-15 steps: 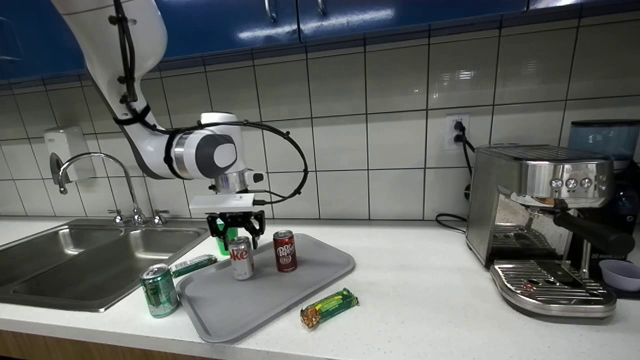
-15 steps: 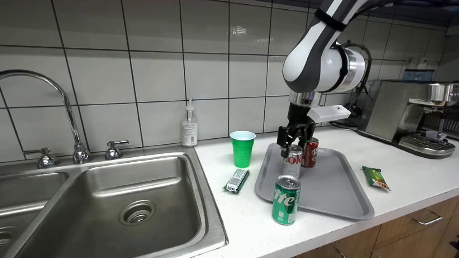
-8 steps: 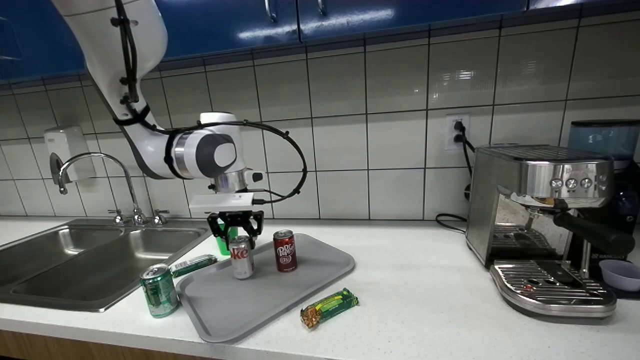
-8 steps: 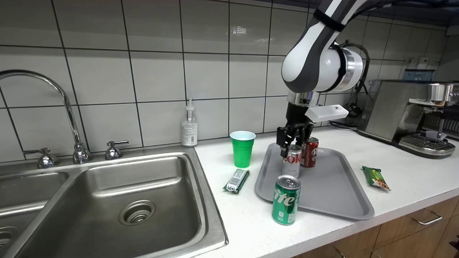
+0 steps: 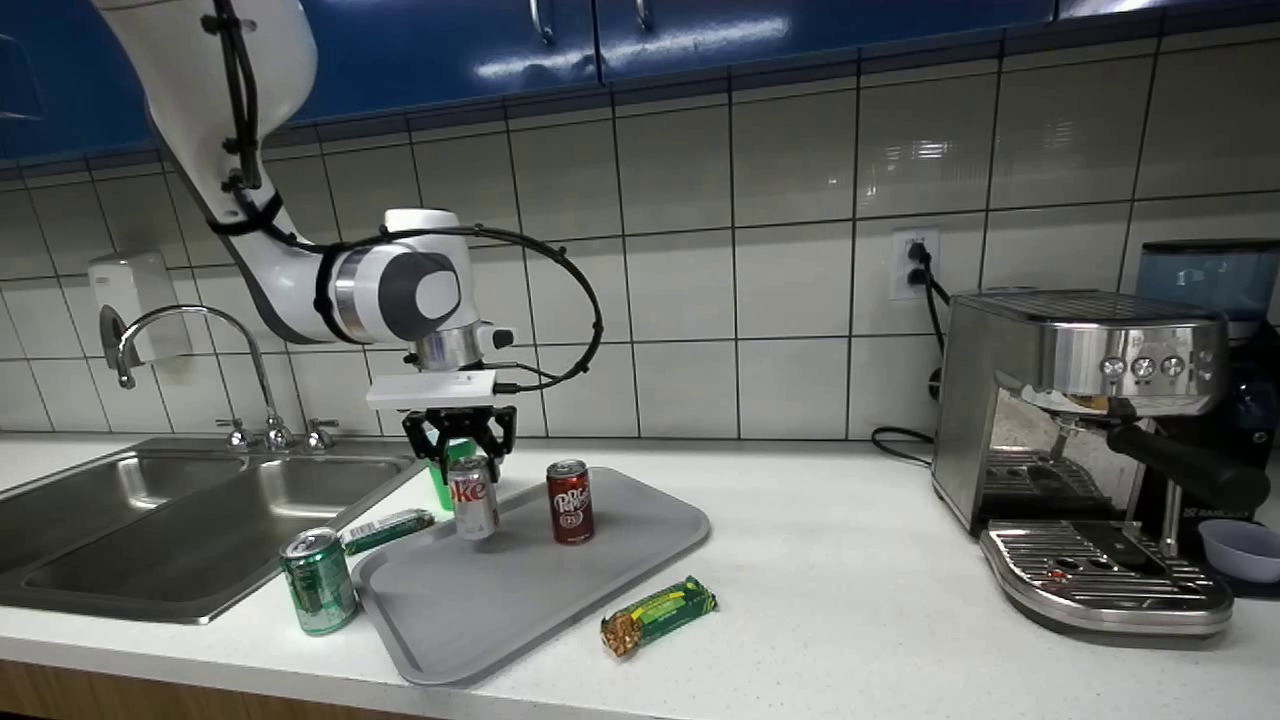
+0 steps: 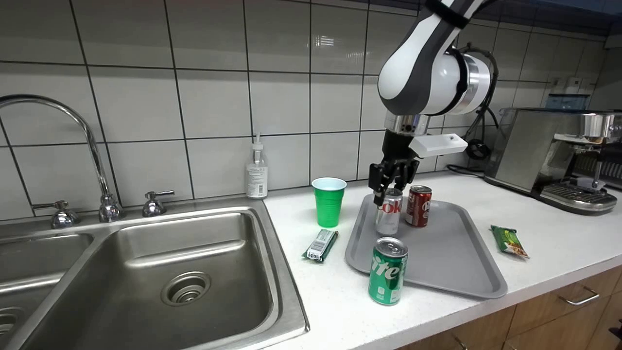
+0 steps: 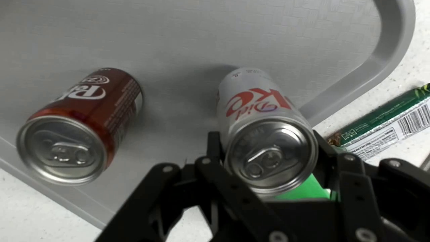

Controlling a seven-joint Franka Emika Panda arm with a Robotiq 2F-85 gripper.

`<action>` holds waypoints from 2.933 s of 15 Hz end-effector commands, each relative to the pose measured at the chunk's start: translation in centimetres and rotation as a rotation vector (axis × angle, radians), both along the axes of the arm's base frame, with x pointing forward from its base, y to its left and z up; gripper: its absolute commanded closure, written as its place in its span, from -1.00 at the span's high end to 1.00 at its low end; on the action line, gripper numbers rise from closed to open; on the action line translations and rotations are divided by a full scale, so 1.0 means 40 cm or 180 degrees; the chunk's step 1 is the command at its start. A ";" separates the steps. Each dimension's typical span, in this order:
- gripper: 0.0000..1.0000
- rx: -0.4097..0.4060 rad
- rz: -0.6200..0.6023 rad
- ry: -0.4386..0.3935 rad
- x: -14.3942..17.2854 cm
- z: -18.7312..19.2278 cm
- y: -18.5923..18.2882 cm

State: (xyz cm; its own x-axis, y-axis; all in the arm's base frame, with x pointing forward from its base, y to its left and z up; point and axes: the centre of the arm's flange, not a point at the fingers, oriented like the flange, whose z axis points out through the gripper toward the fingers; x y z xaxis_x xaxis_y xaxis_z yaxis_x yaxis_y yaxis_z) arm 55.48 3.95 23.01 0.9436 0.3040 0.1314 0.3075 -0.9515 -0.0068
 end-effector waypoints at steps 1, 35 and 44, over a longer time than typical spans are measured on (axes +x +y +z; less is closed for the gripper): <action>-0.23 0.0016 -0.0046 -0.0081 -0.043 0.079 -0.007; -0.23 -0.0202 -0.1309 -0.0334 -0.260 0.208 -0.396; -0.23 -0.0308 -0.2082 -0.0523 -0.257 0.213 -0.570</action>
State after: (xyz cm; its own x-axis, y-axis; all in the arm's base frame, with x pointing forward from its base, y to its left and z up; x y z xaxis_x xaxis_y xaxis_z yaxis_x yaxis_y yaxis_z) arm 44.27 -17.04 31.06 0.9366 -0.2386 0.2564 -0.2632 -0.9625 0.0659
